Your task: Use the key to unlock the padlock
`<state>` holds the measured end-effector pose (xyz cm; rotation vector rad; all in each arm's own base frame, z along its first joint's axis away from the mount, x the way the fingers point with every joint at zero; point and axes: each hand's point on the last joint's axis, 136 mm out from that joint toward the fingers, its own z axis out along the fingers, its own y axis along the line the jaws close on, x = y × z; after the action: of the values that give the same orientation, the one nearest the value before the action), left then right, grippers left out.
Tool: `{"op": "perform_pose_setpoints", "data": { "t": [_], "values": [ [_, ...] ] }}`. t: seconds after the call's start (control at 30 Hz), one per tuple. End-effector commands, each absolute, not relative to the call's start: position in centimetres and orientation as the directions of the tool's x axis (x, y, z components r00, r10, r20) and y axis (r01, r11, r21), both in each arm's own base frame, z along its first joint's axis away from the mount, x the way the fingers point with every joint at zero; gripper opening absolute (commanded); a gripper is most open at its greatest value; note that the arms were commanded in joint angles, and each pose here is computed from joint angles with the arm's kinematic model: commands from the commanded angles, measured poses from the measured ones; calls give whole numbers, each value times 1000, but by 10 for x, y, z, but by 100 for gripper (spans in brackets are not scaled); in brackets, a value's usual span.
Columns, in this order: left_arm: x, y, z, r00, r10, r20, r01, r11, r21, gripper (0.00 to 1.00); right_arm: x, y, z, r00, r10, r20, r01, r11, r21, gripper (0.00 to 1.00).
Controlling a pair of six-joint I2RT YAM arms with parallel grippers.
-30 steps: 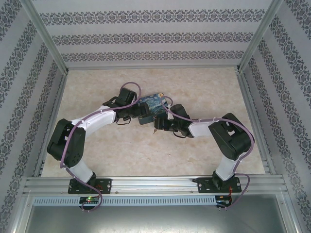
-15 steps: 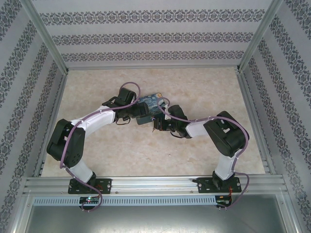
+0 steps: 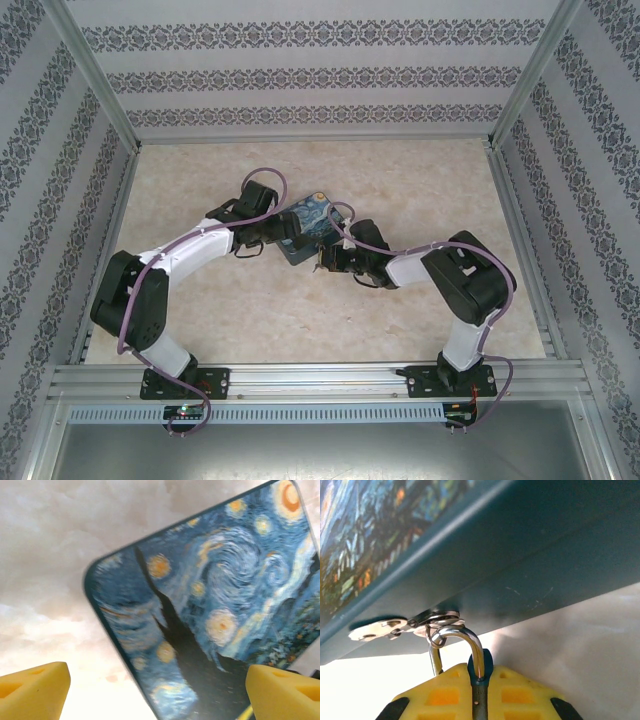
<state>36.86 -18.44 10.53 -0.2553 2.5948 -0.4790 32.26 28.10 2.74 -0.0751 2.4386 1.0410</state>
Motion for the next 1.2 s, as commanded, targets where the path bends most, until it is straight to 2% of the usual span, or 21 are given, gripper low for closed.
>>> {"op": "perform_pose_setpoints", "data": {
  "t": [0.0,0.2,0.27,0.5,0.83,0.97,1.17],
  "values": [
    [367,-176,111,-865,-192,-465,-66,960,-274,91,313,267,16,-903,155,-401,-169,730,662,0],
    [365,-183,100,-872,-138,-469,-42,977,-210,91,312,265,16,-908,166,-384,-152,723,673,0],
    [364,-186,96,-876,-134,-463,-40,977,-208,91,311,263,15,-910,167,-380,-148,724,673,10],
    [362,-190,86,-884,-140,-446,-42,974,-224,91,309,260,13,-910,172,-376,-144,720,679,25],
    [360,-190,83,-885,-145,-442,-46,973,-228,91,305,257,15,-908,178,-379,-146,713,686,26],
    [360,-191,83,-886,-147,-441,-47,972,-230,91,302,256,17,-908,176,-380,-152,706,692,31],
    [360,-192,84,-886,-149,-439,-45,970,-238,91,299,255,15,-911,175,-374,-147,708,691,29]
  ]
}}
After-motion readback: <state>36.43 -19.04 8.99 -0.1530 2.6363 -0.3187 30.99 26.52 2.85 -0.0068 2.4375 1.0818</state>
